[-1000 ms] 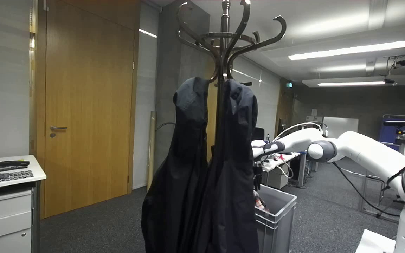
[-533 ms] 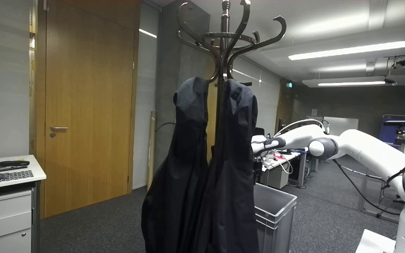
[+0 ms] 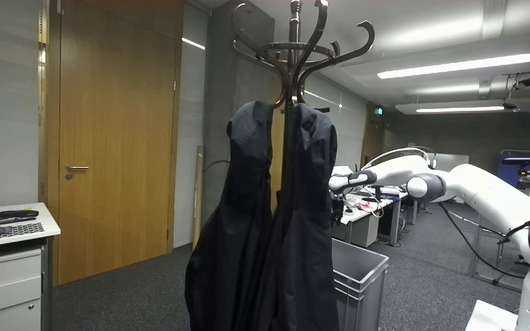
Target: Put the shirt inside the grey object
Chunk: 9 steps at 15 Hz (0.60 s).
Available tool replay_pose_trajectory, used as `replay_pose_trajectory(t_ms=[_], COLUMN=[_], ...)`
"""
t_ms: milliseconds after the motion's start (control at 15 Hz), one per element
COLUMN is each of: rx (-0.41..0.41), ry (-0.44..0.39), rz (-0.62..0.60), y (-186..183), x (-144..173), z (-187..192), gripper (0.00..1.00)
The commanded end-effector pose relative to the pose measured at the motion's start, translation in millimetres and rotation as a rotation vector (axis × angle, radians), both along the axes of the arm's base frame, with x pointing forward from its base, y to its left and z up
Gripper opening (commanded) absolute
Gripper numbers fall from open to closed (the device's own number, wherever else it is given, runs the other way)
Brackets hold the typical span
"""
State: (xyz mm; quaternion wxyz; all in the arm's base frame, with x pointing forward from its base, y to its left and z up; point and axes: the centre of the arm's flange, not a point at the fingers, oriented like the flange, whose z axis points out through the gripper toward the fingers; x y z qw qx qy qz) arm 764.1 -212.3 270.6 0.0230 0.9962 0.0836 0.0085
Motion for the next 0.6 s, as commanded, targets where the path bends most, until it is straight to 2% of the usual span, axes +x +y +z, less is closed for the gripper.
replay_pose_trajectory(t_ms=[0, 533], rx=[-0.002, -0.028], ry=[-0.071, -0.256], rz=[0.010, -0.019], y=[-4, -20], x=[-27, -27], z=[33, 93], gripper=[1.00, 1.00])
